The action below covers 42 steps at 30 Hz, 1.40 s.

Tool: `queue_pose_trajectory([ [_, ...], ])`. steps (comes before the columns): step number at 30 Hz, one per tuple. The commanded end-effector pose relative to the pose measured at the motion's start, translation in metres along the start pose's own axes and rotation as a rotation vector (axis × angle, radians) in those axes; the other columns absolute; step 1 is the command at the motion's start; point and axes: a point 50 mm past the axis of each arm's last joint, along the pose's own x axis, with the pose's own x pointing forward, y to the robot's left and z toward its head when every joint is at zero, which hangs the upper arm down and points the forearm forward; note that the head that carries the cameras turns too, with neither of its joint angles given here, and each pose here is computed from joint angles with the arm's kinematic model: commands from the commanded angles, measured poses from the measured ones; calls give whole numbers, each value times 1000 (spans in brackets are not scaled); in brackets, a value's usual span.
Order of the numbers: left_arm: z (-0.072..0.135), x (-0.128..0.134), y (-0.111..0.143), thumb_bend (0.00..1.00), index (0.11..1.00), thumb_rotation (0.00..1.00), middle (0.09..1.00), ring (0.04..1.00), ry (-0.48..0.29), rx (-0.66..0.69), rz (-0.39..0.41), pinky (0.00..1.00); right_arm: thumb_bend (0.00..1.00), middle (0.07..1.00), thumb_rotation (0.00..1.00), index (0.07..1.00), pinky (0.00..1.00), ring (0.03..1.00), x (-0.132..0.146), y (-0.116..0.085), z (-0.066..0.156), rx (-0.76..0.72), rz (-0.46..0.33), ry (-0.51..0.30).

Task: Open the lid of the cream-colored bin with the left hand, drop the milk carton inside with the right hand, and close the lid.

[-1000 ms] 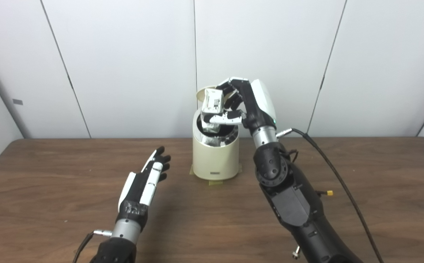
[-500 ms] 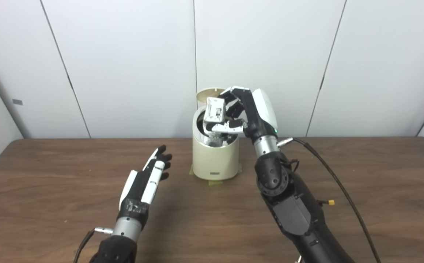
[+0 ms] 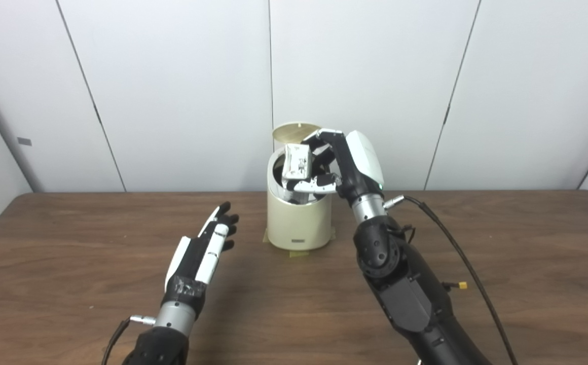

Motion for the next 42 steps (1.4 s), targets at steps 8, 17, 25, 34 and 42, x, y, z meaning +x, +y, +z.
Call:
queue_pose_trajectory([
  [8,19,5,0,457,988,1000,933,938,-68,21,-20,910,1000,727,261,663,589,693,14,-15,20,9,-28,-63],
  [17,21,5,-3,414,978,1000,937,942,-70,27,-24,912,985,647,212,618,529,612,12,-17,16,45,-51,-47],
  [25,20,9,-2,405,982,997,941,939,-67,17,-17,916,525,493,1,488,398,435,5,-28,13,185,-144,1],
  [34,27,23,-3,360,989,943,928,925,-72,-62,4,905,520,507,0,491,341,403,-10,-49,8,364,-171,141],
  [42,44,52,16,347,997,997,938,942,-81,-28,-15,956,522,490,0,491,402,447,-53,-67,-12,444,-106,190],
])
